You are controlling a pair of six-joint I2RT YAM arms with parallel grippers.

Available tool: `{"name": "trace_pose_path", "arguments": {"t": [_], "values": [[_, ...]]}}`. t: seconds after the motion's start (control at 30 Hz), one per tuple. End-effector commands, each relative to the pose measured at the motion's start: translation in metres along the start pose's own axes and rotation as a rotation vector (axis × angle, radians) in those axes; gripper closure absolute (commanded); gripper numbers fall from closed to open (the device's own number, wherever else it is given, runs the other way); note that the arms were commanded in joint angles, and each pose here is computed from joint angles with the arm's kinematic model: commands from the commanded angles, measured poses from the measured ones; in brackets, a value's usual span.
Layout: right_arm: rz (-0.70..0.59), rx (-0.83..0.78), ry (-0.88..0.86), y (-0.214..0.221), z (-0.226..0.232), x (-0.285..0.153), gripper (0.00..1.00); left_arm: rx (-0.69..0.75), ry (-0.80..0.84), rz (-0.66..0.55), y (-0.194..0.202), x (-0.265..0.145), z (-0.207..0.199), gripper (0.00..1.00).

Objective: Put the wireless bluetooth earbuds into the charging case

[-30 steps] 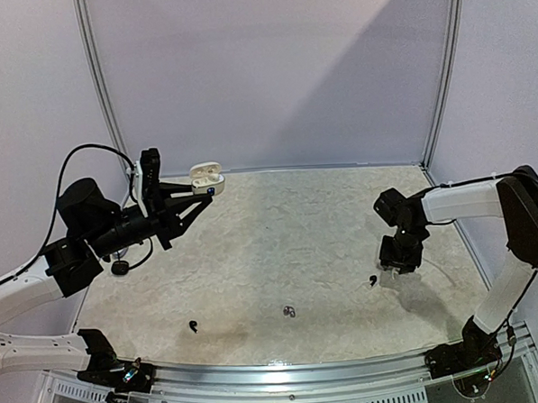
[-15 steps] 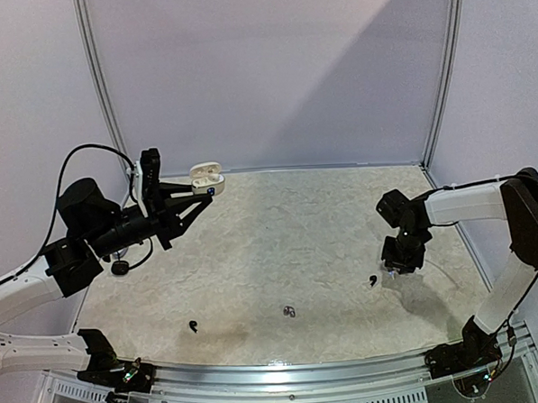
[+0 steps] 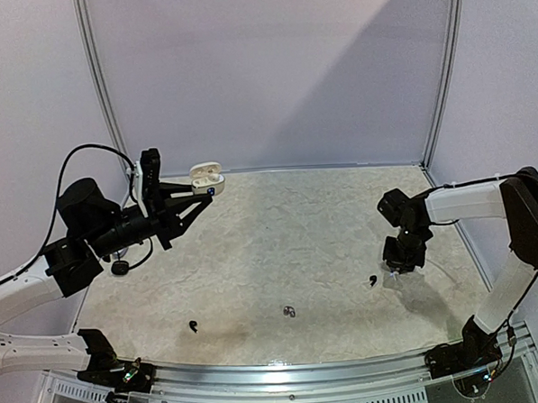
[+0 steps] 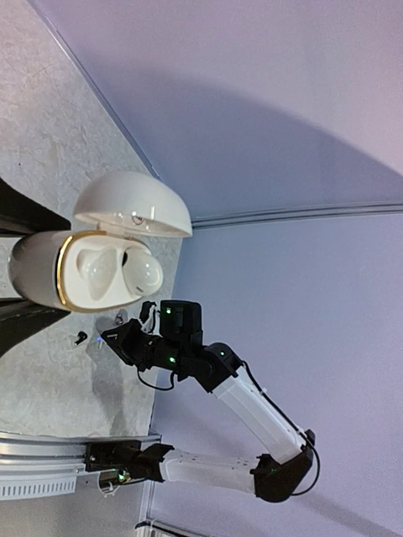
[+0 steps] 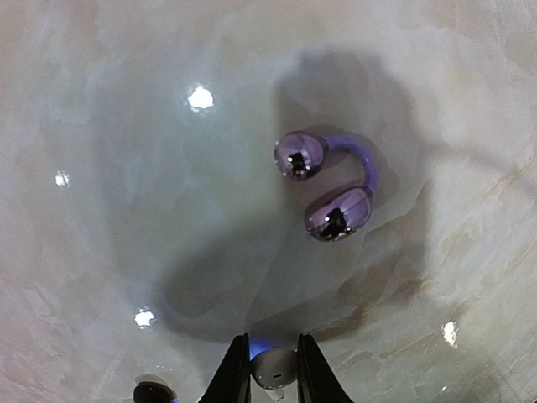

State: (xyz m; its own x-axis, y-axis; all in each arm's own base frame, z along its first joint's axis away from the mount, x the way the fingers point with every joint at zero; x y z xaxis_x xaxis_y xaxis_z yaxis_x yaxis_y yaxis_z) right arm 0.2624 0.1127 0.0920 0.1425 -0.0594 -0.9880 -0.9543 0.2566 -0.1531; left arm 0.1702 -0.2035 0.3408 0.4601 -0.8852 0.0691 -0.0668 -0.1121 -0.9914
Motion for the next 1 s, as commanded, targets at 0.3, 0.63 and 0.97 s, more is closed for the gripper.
{"name": "trace_pose_path", "arguments": {"t": [0.3,0.63,0.97], "values": [[-0.484,-0.169,-0.33,-0.058,0.066,-0.178,0.95,0.027,-0.059,-0.021,-0.001,0.001,0.007,1.0],[-1.178,-0.422,-0.829,0.013,0.17,-0.382,1.0,0.107,-0.158,-0.107,-0.026,0.009,0.017,1.0],[-1.434,-0.672,-1.07,0.09,0.247,-0.426,1.0,0.135,-0.212,-0.133,-0.031,0.009,0.021,1.0]]}}
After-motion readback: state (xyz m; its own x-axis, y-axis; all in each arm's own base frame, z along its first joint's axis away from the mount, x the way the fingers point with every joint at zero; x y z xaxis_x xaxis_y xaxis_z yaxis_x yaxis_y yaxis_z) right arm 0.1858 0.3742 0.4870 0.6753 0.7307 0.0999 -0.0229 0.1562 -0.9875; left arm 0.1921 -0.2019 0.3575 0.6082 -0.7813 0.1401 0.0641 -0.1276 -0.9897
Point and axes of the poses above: each gripper's point midway between its finger pads, its own x axis out along the fingers, its own z axis along the line the jaws close on, y = z × x, the point moved 8 cm from there along -x, back along the fingers, and after that the axes turned 8 degrees about -x, right-handed, at the moved point
